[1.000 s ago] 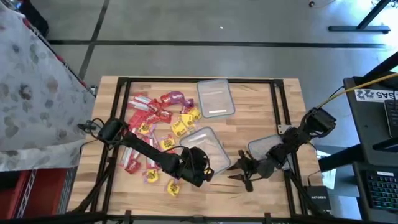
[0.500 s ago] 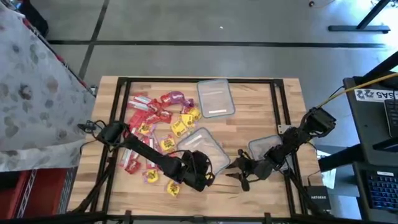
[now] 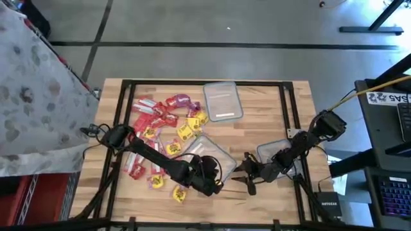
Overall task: Sort candy
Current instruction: Open the top rectangular transparent food container
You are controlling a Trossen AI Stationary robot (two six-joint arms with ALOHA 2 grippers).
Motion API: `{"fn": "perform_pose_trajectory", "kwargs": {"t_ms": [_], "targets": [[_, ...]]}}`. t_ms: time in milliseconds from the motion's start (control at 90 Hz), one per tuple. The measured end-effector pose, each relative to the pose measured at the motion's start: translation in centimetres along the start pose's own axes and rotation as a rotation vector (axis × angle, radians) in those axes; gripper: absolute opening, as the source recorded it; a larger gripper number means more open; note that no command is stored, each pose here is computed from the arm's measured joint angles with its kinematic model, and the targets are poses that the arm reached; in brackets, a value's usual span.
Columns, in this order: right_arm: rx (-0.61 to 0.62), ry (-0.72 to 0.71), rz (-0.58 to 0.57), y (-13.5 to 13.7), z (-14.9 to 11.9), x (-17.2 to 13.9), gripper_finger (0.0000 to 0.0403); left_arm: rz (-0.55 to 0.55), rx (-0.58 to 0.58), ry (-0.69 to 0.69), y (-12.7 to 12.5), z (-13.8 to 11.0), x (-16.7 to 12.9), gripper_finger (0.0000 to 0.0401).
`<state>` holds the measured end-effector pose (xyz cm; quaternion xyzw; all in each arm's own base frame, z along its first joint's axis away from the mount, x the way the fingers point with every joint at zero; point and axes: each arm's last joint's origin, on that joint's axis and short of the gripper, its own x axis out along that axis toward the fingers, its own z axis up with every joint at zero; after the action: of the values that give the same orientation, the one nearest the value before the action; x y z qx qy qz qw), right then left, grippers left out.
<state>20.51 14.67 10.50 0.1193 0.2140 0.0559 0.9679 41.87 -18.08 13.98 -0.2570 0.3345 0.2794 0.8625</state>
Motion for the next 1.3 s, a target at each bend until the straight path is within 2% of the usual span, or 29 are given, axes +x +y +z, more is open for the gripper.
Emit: {"fn": "perform_pose_trajectory", "kwargs": {"t_ms": [111,322,378,433,489,556,733,811,867,944,1078,1200,1300], "targets": [[-0.002,0.041,0.12,0.4,0.0,0.0,0.0147,0.0,-0.026,0.0,-0.1,-0.5,0.5,0.0],[0.003,0.06,0.554,2.5,1.5,-0.5,0.0147,-0.012,-0.031,0.0,-0.2,-0.5,0.7,0.0],[0.0,0.059,0.618,2.8,2.2,-0.8,0.0147,-0.013,-0.026,-0.003,-0.2,-0.6,0.7,0.0],[-0.008,0.065,0.621,3.0,2.8,-1.1,0.0147,-0.015,-0.024,-0.004,-0.3,-0.6,0.7,0.0],[-0.026,0.097,0.577,2.9,3.1,-1.5,0.0147,-0.015,-0.024,-0.005,-0.3,-0.6,0.7,0.0],[-0.049,0.122,0.454,2.7,3.8,-1.9,0.0147,-0.014,-0.02,-0.008,-0.3,-0.7,0.8,0.0],[-0.092,0.159,-0.101,1.5,6.2,-3.2,0.0147,-0.025,-0.012,-0.023,-0.4,-0.6,0.9,0.0],[-0.084,0.122,-0.28,1.3,7.2,-3.8,0.0147,-0.034,-0.008,-0.028,-0.5,-0.6,0.9,0.0],[-0.077,0.119,-0.367,0.9,7.4,-3.9,0.0147,-0.036,-0.004,-0.032,-0.5,-0.5,0.9,0.0],[-0.036,0.153,-0.423,0.1,7.2,-3.7,0.0147,-0.035,-0.004,-0.034,-0.5,-0.5,1.0,0.0],[0.038,0.254,-0.446,-1.2,6.2,-2.8,0.0147,-0.034,-0.003,-0.035,-0.5,-0.6,1.0,0.0],[0.034,0.32,-0.412,-1.2,5.3,-1.8,0.0147,-0.034,0.006,-0.035,-0.5,-0.6,1.0,0.0],[0.052,0.354,-0.333,-0.6,4.7,-1.1,0.0147,-0.045,0.02,-0.021,-0.6,-0.7,0.8,0.0]]}}
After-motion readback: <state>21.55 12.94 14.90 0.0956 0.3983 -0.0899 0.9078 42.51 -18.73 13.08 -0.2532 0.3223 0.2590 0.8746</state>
